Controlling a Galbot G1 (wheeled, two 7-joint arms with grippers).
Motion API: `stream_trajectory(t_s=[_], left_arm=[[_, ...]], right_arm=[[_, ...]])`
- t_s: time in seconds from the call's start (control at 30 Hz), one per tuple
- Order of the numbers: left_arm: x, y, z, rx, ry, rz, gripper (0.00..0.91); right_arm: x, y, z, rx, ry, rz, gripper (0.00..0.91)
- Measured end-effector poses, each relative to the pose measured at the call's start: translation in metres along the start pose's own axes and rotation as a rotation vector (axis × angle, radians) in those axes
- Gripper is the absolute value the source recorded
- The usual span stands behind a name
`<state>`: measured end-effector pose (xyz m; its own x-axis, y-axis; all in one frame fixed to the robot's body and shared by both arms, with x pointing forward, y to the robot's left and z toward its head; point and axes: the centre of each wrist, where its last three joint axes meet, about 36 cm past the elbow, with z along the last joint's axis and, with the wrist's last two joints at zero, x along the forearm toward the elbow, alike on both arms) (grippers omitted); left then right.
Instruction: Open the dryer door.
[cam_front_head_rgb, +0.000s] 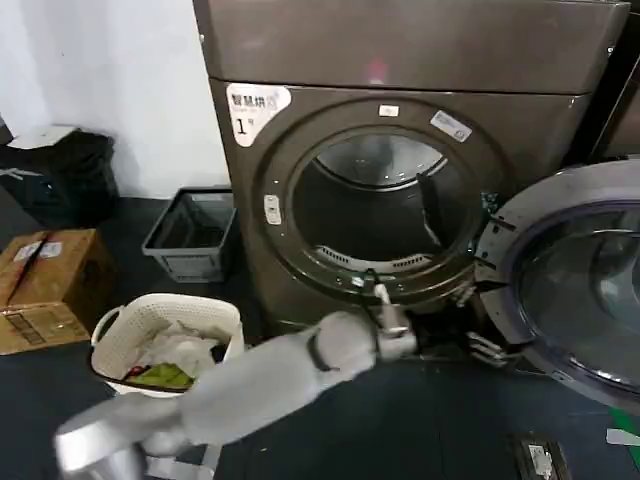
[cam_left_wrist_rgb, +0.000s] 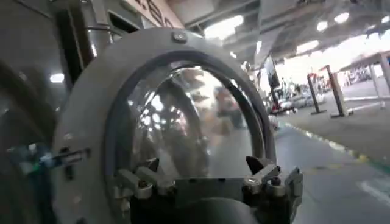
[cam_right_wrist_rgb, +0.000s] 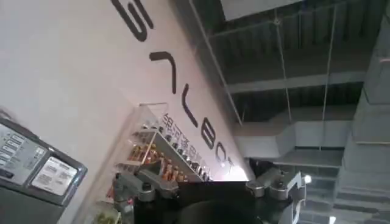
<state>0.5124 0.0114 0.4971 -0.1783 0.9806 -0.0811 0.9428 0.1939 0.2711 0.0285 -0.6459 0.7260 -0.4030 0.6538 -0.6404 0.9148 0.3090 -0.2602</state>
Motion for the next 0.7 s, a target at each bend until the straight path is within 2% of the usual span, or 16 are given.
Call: stream_trajectory(t_s=[0.33,0.5,0.7], left_arm=[[0.072,0.009,-0.010,-0.094,0.124,-0.002,0.907],[0.120,0.018,-0.011,-0.184,0.243,-0.072,0.907],[0.175,0.022,-0.011,-0.217,0.414,-0.143,0.907]], right_arm=[[0.001,-0.002,-0.005,0.011,-0.009,-0.006,0.907],[0.001,-0.002,-0.007,0.015,-0.013,-0.010,0.907],[0.000,-0.001,-0.008,0.012,-0.015,-0.013,0.907]])
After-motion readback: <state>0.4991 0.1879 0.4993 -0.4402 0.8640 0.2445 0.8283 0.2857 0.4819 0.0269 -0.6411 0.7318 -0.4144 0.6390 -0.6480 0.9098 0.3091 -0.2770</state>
